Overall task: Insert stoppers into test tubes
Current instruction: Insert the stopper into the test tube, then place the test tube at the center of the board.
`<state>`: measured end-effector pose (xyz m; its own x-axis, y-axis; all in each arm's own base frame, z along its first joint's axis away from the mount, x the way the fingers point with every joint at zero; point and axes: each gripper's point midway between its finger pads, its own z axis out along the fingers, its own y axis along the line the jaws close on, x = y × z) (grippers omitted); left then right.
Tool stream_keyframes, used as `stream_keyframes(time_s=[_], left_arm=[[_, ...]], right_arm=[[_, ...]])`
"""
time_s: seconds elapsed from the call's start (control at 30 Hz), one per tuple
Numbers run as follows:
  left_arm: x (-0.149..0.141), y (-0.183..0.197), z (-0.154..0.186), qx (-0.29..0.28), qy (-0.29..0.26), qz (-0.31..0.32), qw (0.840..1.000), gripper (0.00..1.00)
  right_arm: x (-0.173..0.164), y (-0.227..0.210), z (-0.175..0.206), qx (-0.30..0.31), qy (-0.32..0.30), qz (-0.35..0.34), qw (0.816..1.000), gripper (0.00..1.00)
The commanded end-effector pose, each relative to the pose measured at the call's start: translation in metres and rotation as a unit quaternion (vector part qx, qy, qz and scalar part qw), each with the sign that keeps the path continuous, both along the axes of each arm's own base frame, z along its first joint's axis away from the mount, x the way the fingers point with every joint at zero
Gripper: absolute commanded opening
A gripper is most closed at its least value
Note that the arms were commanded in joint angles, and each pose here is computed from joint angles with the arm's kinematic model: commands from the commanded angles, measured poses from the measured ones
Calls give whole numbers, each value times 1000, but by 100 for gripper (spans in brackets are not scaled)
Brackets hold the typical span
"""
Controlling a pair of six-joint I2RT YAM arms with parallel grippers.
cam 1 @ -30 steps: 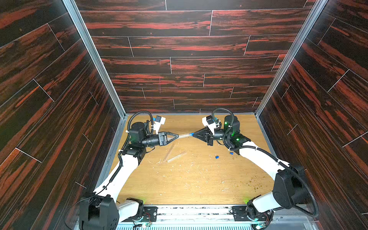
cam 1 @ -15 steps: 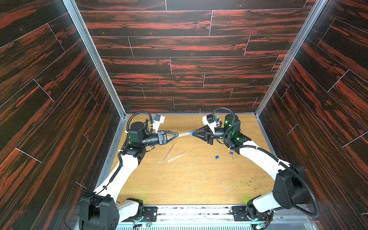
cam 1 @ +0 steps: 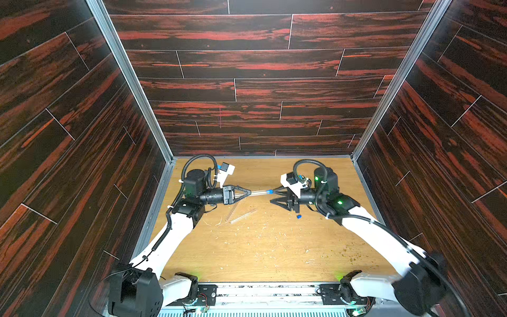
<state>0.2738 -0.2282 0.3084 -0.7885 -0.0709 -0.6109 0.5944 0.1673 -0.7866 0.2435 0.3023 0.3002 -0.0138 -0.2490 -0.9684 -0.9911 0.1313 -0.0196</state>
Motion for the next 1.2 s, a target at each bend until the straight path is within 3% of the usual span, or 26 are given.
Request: stream_keyframes(time_s=[0.0,0.13,0.4,0.6,0.93,1.17], left_arm=[[-3,-2,-2,6,-8,-10,1000,10],[-4,-3,-2,7,-8,-12,1000,10],[-4,-3,-1,9,-9,-13,1000,10],[-5,-4,-5,13,-9,-15,1000,10],[-9,-7,-1,14,-10,-28,999,10],[-10,-10,0,15,-10,-34,999,10]], right_arm=[[-15,-10,-1,-33,-39,-3,999,47],[-12,-22,4,-55,-90,-37,994,50],[-12,-24,10,-67,-122,-32,990,51],[-17,-5,14,-72,-193,-7,978,51],[3,18,4,-98,-223,-7,970,50],[12,25,-9,-118,-220,-4,968,44]])
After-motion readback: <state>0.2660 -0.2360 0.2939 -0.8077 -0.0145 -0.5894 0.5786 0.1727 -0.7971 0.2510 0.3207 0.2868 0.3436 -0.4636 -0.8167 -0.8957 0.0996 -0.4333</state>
